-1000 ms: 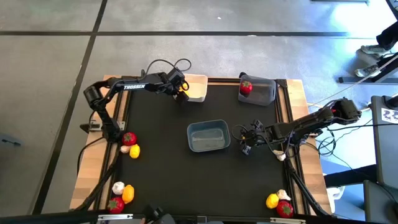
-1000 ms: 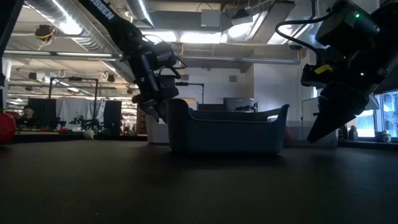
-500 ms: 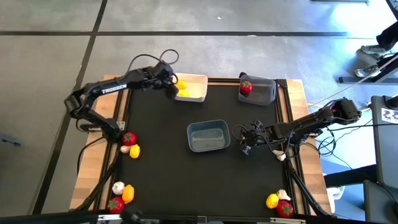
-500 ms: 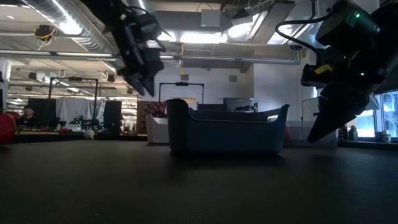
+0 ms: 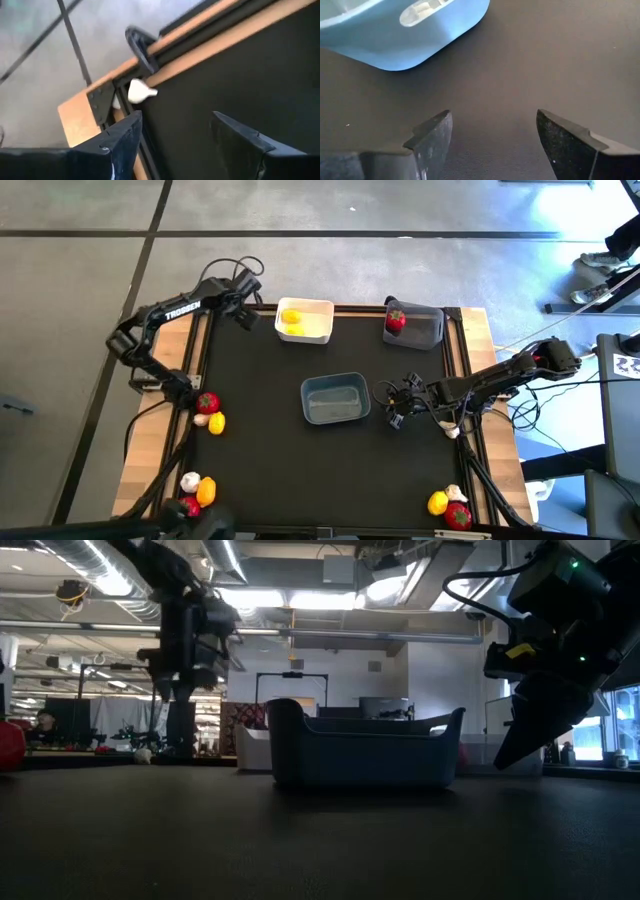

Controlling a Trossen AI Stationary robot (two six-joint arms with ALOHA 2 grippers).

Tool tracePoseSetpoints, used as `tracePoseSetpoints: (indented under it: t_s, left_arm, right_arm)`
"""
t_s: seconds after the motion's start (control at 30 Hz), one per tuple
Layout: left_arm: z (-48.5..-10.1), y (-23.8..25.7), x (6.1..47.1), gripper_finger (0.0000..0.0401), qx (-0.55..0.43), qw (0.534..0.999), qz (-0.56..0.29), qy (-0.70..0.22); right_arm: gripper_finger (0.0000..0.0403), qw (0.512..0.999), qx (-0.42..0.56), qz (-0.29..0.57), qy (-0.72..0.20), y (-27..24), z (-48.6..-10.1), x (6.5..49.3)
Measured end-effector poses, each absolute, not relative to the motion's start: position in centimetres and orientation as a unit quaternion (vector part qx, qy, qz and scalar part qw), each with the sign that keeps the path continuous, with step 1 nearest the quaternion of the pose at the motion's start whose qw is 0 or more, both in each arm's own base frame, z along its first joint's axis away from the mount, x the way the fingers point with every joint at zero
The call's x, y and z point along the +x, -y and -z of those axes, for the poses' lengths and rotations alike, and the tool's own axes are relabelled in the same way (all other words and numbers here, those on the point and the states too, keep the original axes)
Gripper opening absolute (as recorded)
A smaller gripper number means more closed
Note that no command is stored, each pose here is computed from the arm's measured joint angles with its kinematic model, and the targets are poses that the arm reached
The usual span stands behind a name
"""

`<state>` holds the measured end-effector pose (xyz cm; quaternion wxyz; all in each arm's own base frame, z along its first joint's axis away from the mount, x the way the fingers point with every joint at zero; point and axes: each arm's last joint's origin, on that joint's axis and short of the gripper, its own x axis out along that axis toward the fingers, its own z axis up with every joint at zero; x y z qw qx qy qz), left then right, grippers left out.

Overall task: Sort produce into baskets
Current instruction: Put the white garlic into the blue bin

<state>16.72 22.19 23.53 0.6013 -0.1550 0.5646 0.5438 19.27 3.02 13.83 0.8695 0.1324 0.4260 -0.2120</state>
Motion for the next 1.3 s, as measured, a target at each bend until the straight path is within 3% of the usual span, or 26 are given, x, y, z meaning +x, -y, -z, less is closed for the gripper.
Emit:
tracePoseSetpoints:
  t_s: [0.5, 0.73, 1.0, 1.3]
  left_arm:
    - [-21.3, -26.8, 17.8, 0.0205, -0.168, 0.504, -0.537, -0.655]
    - [-19.4, -29.1, 16.8, 0.0223, -0.190, 0.468, -0.535, -0.678]
    - [-18.0, -30.3, 15.8, 0.0277, -0.200, 0.453, -0.529, -0.689]
    - [-15.4, -31.1, 16.0, 0.0273, -0.193, 0.439, -0.508, -0.715]
  right_arm:
    - [0.0289, 0.870, 0.131, 0.212, -0.426, -3.0, -13.8, 19.3]
    - [0.0289, 0.870, 0.131, 0.212, -0.426, -3.0, -13.8, 19.3]
    - [0.0289, 0.870, 0.129, 0.215, -0.425, -3.0, -13.8, 19.3]
    - [0.0289, 0.870, 0.126, 0.219, -0.423, -3.0, -13.8, 19.3]
